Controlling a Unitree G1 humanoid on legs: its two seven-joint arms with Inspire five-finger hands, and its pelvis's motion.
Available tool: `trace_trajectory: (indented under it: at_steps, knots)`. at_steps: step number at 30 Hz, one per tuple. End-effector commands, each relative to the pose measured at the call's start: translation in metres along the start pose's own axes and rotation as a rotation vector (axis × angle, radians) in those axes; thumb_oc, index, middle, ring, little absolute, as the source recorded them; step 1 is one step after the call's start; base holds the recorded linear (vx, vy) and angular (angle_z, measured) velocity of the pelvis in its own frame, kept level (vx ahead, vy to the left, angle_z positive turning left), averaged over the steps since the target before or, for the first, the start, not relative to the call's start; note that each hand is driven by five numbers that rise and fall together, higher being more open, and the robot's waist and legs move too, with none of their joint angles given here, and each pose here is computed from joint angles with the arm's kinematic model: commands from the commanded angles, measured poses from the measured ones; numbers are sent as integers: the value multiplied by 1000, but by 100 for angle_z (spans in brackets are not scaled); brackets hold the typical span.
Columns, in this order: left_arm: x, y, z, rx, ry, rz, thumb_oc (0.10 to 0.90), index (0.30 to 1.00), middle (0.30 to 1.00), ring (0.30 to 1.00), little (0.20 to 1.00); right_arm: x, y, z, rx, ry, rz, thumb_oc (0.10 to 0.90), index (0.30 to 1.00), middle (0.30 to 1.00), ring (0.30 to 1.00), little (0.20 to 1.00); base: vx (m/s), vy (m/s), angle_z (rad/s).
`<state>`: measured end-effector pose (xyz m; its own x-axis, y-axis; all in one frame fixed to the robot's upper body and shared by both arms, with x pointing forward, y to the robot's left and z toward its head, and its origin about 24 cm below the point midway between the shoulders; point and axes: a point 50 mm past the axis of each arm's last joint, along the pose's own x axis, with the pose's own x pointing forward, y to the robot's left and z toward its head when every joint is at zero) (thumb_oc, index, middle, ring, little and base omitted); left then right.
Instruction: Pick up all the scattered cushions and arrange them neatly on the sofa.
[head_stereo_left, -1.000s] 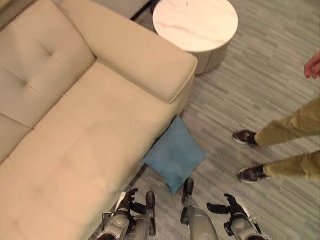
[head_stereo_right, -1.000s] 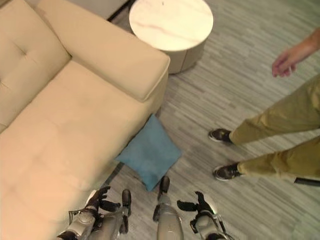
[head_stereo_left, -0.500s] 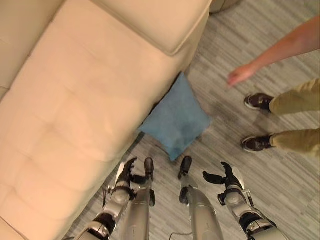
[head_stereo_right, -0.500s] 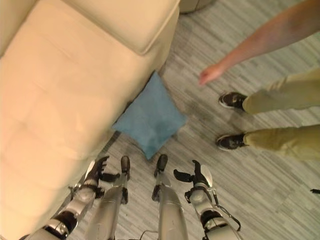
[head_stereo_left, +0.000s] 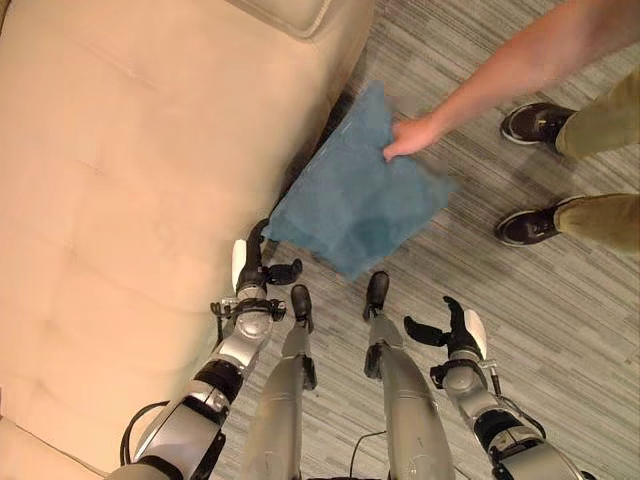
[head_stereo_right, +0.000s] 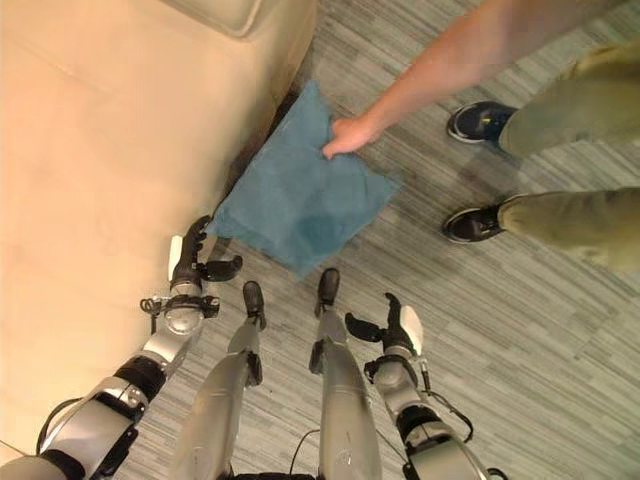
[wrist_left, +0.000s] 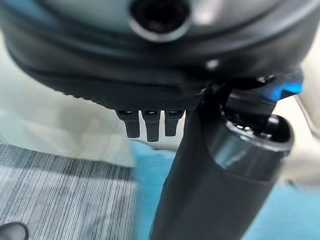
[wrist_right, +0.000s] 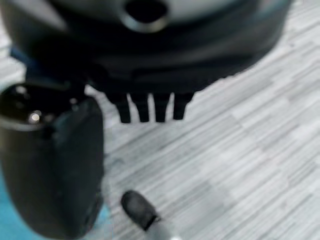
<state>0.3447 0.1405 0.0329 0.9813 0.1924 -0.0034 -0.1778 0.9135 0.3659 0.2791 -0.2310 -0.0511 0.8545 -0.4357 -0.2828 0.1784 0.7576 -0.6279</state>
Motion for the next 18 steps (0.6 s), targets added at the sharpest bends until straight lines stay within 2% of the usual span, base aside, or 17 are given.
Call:
trace_trajectory:
  at_steps: [1,11,18]
  knots:
    - [4,-1,7,-8,-21,45,800,900,900,900,900,-2,-12,-24,-34,69,-53,800,900,900,900,900,2,-8,-5]
    - [-4,-15,-1,-27,25,4,800,900,900,900,900,-2,-12,-26,-36,88,-49,800,900,900,900,900,-13,-17,-3]
    - [-24,-19,-31,-50,123,-22,800,900,900,900,900,-14,-14,-56,-67,178,-24,800,900,900,900,900,51,-32,4]
